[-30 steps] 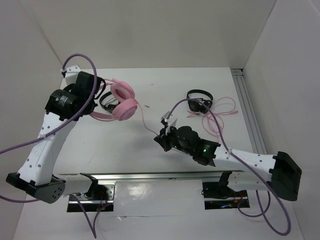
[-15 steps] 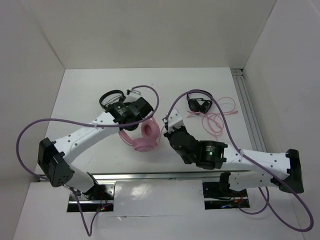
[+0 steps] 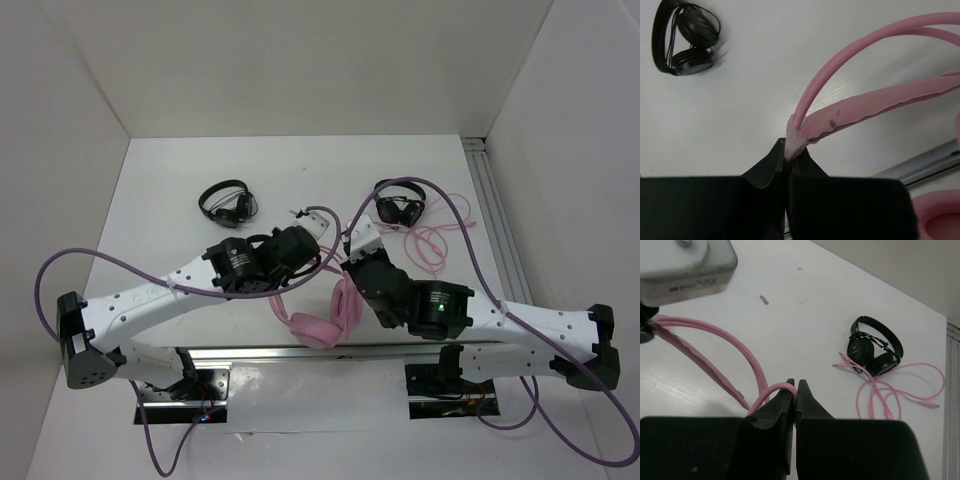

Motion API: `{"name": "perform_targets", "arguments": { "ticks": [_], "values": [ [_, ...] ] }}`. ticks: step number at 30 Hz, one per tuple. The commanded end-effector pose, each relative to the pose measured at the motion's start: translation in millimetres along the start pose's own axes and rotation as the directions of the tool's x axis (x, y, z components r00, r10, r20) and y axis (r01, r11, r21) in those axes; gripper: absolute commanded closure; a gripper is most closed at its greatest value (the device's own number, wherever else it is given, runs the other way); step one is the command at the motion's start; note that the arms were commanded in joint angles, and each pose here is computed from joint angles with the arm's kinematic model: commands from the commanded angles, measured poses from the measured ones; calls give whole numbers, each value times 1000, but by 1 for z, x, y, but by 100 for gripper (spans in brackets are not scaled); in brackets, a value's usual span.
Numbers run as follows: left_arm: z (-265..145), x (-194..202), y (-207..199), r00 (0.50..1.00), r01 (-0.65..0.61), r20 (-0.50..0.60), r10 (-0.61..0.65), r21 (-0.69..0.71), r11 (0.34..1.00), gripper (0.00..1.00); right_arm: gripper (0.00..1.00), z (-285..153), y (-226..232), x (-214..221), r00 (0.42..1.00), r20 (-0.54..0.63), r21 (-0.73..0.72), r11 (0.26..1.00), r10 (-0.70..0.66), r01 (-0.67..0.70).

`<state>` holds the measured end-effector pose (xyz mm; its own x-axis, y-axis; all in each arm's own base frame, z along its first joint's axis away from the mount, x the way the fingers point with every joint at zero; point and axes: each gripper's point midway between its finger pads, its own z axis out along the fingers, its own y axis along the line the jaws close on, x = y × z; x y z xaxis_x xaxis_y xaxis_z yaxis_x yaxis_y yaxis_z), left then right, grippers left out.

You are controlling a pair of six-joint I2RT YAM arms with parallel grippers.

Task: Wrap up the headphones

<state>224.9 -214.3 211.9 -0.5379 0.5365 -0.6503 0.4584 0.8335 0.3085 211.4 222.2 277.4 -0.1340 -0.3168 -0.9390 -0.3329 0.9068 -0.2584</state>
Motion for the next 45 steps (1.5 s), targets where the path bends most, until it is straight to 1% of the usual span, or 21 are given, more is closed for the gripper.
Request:
{"name": "perform_targets", "arguments": {
  "ticks": [1, 7, 11, 12, 14, 15, 17, 18, 19, 21, 24, 25, 26, 27, 32, 36, 37, 40, 41, 44, 45],
  "values": [
    [-13, -9, -24, 997, -63, 45, 57, 153, 986, 100, 97, -6, -11, -29, 992, 77, -12, 995, 100, -99],
    [-41, -19, -24, 992, -58, 121, 30, 242, 968, 100, 93, 2, -9, -24, 993, 58, -53, 994, 103, -100],
    [-63, -29, -14, 982, -31, 188, -21, 269, 963, 100, 83, 13, 4, -25, 994, 56, -188, 979, 97, -85],
    [-67, -30, -13, 980, -40, 200, -17, 278, 960, 100, 83, 14, 20, -26, 994, 54, -286, 956, 93, -74],
    [-74, -34, -9, 975, -32, 222, -33, 283, 959, 100, 83, 26, 29, -23, 996, 42, -346, 936, 82, -63],
    [-78, -36, -3, 972, -24, 232, -40, 267, 963, 100, 83, 24, 42, -33, 993, 66, -429, 902, 94, -57],
    [-79, -37, 2, 971, 4, 230, -63, 248, 969, 100, 83, 26, 54, -35, 990, 79, -501, 864, 114, -60],
    [-81, -39, 10, 970, 23, 232, -75, 218, 976, 100, 81, 21, 72, -37, 984, 110, -592, 805, 140, -49],
    [-83, -40, 15, 968, 43, 234, -90, 198, 979, 100, 75, 19, 78, -36, 979, 117, -625, 778, 165, -56],
    [-91, -45, 25, 959, 98, 247, -141, 178, 979, 100, 70, 20, 90, -32, 972, 121, -681, 729, 202, -67],
    [-104, -54, 36, 938, 167, 277, -210, 172, 971, 100, 65, 36, 94, -19, 958, 105, -699, 705, 267, -120],
    [-109, -56, 39, 930, 176, 292, -223, 180, 968, 100, 61, 36, 98, -17, 951, 109, -725, 677, 289, -123],
    [-115, -56, 43, 924, 190, 297, -239, 187, 964, 100, 52, 42, 94, -15, 944, 96, -726, 671, 314, -150],
    [-117, -58, 43, 919, 202, 302, -254, 193, 960, 100, 49, 45, 95, -14, 941, 89, -736, 658, 326, -158],
    [-136, -63, 66, 888, 284, 328, -323, 161, 945, 100, 45, 59, 110, -10, 927, 68, -795, 582, 368, -172],
    [-152, -72, 90, 841, 395, 356, -407, 111, 912, 100, 45, 75, 120, 3, 926, 31, -814, 547, 377, -195],
    [-163, -80, 97, 800, 449, 382, -463, 132, 884, 100, 45, 87, 118, 14, 926, 5, -806, 549, 377, -219],
    [-177, -90, 110, 726, 534, 419, -545, 156, 831, 100, 45, 98, 127, 32, 912, -54, -827, 493, 408, -269],
    [-195, -96, 121, 671, 560, 454, -586, 207, 802, 100, 45, 96, 130, 32, 905, -49, -844, 467, 422, -264],
    [-222, -112, 138, 565, 598, 509, -650, 290, 747, 100, 45, 102, 141, 53, 889, -119, -842, 430, 442, -326],
    [-228, -113, 144, 536, 618, 519, -666, 295, 728, 100, 45, 100, 143, 50, 883, -102, -859, 407, 458, -310]
  ]
}}
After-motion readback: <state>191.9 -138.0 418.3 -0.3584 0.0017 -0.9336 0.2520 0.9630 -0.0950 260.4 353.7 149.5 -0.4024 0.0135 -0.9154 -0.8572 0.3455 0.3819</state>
